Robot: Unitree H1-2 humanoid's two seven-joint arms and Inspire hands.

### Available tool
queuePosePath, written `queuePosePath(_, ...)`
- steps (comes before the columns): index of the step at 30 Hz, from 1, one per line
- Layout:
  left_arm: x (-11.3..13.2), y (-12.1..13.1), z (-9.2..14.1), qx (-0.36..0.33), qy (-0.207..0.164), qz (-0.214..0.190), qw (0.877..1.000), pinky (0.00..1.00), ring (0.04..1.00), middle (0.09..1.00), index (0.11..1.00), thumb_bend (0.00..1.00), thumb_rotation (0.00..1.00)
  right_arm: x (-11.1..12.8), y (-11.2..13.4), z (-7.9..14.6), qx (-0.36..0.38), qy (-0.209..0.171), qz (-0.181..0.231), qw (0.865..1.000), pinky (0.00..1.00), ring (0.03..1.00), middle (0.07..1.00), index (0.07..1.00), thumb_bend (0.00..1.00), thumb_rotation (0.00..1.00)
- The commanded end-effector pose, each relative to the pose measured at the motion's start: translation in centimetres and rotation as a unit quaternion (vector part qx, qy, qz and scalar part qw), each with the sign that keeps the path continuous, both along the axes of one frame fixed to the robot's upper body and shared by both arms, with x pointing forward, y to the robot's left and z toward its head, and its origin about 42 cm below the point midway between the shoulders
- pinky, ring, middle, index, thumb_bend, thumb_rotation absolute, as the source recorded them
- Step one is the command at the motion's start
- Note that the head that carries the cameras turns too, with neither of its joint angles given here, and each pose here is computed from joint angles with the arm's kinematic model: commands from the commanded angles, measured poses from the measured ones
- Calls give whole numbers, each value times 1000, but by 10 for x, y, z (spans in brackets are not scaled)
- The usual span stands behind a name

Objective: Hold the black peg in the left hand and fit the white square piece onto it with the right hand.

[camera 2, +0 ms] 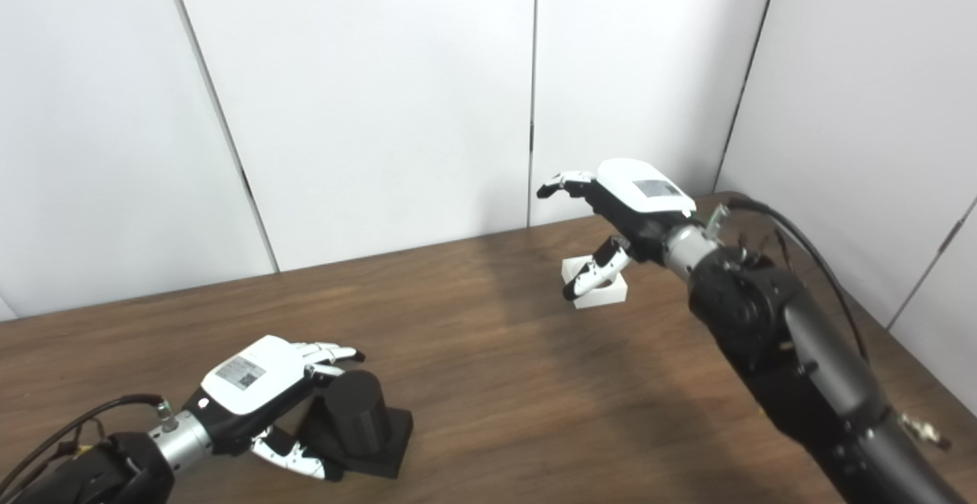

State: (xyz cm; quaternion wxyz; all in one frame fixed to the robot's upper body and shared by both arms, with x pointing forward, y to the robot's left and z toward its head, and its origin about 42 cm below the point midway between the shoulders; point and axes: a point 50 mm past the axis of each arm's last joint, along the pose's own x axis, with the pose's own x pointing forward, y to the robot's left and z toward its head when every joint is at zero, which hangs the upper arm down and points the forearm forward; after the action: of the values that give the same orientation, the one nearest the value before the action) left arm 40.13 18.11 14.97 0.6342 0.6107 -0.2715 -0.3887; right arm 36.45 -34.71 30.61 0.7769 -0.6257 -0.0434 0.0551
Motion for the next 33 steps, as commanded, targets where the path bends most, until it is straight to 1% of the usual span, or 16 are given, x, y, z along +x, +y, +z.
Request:
queuePosePath(1, -33, 33, -59, 138, 59, -15, 989, 715, 827, 863, 574, 843, 134, 8, -6, 26, -28, -17, -15, 999, 741, 882, 919, 832, 911, 167)
queuePosePath(2, -33, 33, -59, 141, 60, -14, 988, 711, 823, 861, 591, 911, 147, 12, -7, 27, -37, 0, -17, 999, 752, 890, 925, 837, 913, 166)
queuePosePath(4, -34, 34, -60, 145, 62, -13, 987, 722, 827, 864, 605, 941, 150, 20, -9, 28, -52, 27, -20, 998, 880, 931, 950, 860, 946, 185)
queuePosePath(6, -35, 37, -61, 145, 64, -14, 987, 724, 827, 864, 607, 944, 154, 29, -10, 27, -76, 47, -24, 996, 926, 948, 961, 870, 967, 205)
queuePosePath(10, -36, 41, -64, 144, 64, -12, 987, 732, 827, 866, 608, 943, 168, 43, -10, 24, -109, 67, -36, 991, 958, 965, 968, 876, 986, 227)
queuePosePath(14, -36, 44, -67, 145, 72, -10, 987, 741, 834, 876, 611, 934, 171, 55, -10, 20, -125, 82, -48, 988, 974, 972, 974, 880, 974, 225)
queuePosePath(17, -36, 44, -68, 146, 72, -10, 987, 748, 843, 880, 611, 930, 175, 63, -12, 13, -131, 92, -59, 985, 954, 966, 971, 877, 975, 204)
queuePosePath(25, -36, 44, -65, 150, 70, -14, 986, 748, 847, 885, 618, 921, 195, 77, -17, -6, -131, 111, -66, 983, 932, 937, 946, 860, 971, 169)
queuePosePath(27, -37, 44, -65, 150, 68, -14, 986, 744, 843, 882, 616, 926, 196, 79, -18, -9, -130, 113, -67, 983, 920, 930, 940, 856, 974, 168)
queuePosePath(33, -38, 43, -62, 138, 65, -13, 988, 727, 833, 872, 605, 934, 172, 84, -23, -22, -127, 126, -76, 981, 931, 928, 938, 856, 976, 188)
